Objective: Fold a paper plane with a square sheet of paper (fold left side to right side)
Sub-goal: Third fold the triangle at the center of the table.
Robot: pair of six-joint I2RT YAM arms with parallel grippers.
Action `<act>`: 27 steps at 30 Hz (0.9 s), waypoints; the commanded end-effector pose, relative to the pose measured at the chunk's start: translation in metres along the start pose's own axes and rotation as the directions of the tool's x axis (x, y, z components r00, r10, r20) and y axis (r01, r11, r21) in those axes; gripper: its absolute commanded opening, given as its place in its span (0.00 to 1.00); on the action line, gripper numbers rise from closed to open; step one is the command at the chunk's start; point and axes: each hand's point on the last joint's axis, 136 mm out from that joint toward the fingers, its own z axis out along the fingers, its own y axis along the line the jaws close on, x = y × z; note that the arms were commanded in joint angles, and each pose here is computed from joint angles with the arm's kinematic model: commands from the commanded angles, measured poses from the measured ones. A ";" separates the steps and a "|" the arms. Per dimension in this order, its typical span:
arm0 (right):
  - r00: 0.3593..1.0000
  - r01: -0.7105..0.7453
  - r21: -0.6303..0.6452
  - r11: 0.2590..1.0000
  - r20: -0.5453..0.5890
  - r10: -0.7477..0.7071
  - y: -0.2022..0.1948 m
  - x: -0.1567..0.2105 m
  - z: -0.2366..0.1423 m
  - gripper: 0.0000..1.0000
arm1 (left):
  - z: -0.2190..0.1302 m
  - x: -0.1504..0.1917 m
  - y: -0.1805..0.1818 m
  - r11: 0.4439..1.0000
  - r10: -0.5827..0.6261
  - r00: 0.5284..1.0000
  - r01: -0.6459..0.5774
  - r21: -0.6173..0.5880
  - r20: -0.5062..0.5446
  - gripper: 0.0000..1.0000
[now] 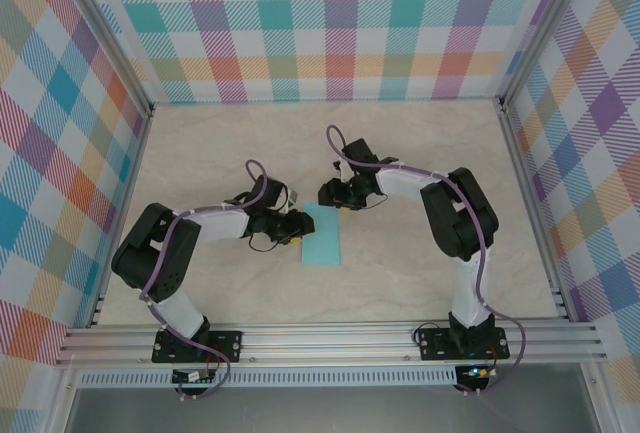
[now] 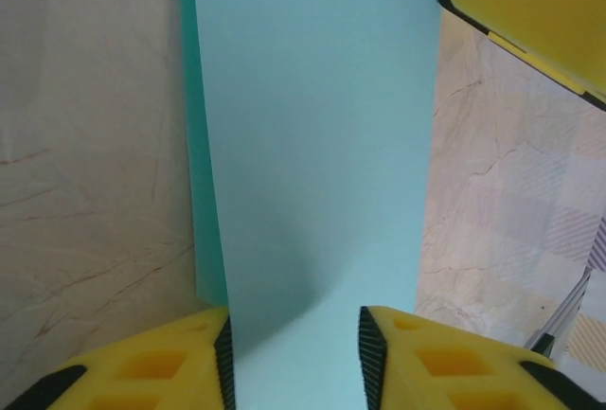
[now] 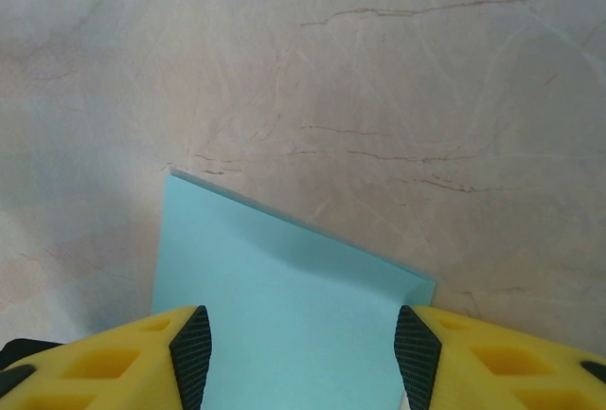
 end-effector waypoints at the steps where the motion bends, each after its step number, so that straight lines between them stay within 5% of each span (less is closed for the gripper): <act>1: 0.999 0.019 0.042 0.999 -0.029 -0.018 -0.012 0.007 0.011 0.58 | -0.004 0.001 -0.005 1.000 0.019 1.000 -0.019 -0.005 0.004 0.31; 10: 0.973 0.163 0.061 0.985 0.157 -0.171 0.008 -0.016 -0.038 0.73 | -0.005 0.002 -0.006 1.000 -0.005 1.000 0.005 -0.001 0.002 0.03; 14: 0.931 0.254 0.108 0.961 0.244 -0.273 0.014 -0.012 -0.075 0.82 | -0.007 0.002 -0.009 1.000 -0.024 1.000 0.024 0.003 0.011 0.00; 21: 0.739 0.560 0.253 0.789 0.279 -0.613 0.038 0.079 -0.103 0.87 | -0.007 0.006 -0.014 0.998 -0.061 0.998 0.061 0.014 -0.006 0.00; 27: 0.576 0.701 0.336 0.630 0.255 -0.777 0.054 0.149 -0.091 0.87 | -0.006 0.006 -0.016 0.997 -0.070 0.997 0.070 0.012 -0.015 0.00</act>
